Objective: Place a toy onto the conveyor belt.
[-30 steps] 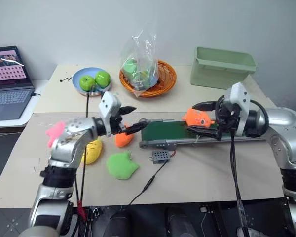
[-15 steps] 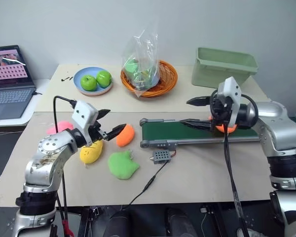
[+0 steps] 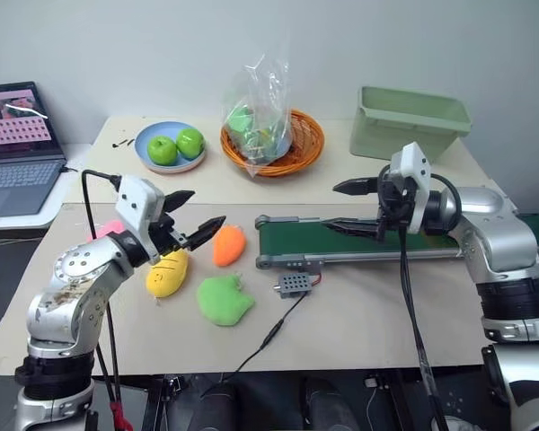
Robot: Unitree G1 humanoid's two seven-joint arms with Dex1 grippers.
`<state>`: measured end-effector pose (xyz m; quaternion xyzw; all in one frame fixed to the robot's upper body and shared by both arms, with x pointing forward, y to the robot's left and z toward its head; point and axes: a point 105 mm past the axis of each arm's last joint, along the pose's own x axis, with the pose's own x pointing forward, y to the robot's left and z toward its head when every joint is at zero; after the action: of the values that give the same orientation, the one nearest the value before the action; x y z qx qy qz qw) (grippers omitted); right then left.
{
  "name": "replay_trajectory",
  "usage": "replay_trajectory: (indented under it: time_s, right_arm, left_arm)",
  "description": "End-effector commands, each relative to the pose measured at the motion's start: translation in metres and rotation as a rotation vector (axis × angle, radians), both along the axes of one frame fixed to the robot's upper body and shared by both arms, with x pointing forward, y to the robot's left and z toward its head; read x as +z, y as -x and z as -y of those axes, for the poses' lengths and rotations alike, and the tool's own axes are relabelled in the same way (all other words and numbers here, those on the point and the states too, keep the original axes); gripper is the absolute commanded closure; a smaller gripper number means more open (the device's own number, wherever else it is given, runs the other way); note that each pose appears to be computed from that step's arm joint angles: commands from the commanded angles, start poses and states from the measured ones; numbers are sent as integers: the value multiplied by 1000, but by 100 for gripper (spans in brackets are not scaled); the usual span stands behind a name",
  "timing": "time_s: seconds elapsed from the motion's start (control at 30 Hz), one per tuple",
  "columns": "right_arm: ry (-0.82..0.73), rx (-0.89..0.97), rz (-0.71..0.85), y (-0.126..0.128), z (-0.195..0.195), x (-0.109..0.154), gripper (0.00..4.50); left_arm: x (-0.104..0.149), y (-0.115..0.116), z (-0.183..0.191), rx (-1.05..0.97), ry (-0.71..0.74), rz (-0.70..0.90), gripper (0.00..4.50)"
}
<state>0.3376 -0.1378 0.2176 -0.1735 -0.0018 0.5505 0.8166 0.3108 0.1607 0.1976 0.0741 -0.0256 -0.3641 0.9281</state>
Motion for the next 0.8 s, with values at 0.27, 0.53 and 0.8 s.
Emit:
replay_trajectory:
  time_s: [0.27, 0.53, 0.8]
  right_arm:
    - [10, 0, 79, 12, 7, 24, 0]
    - [0, -6, 90, 16, 9, 30, 0]
    - [-9, 2, 92, 19, 8, 33, 0]
  left_arm:
    - [5, 7, 32, -222, -41, -32, 9]
    - [7, 7, 36, -254, -33, -33, 9]
    - [9, 10, 37, -258, -36, -30, 9]
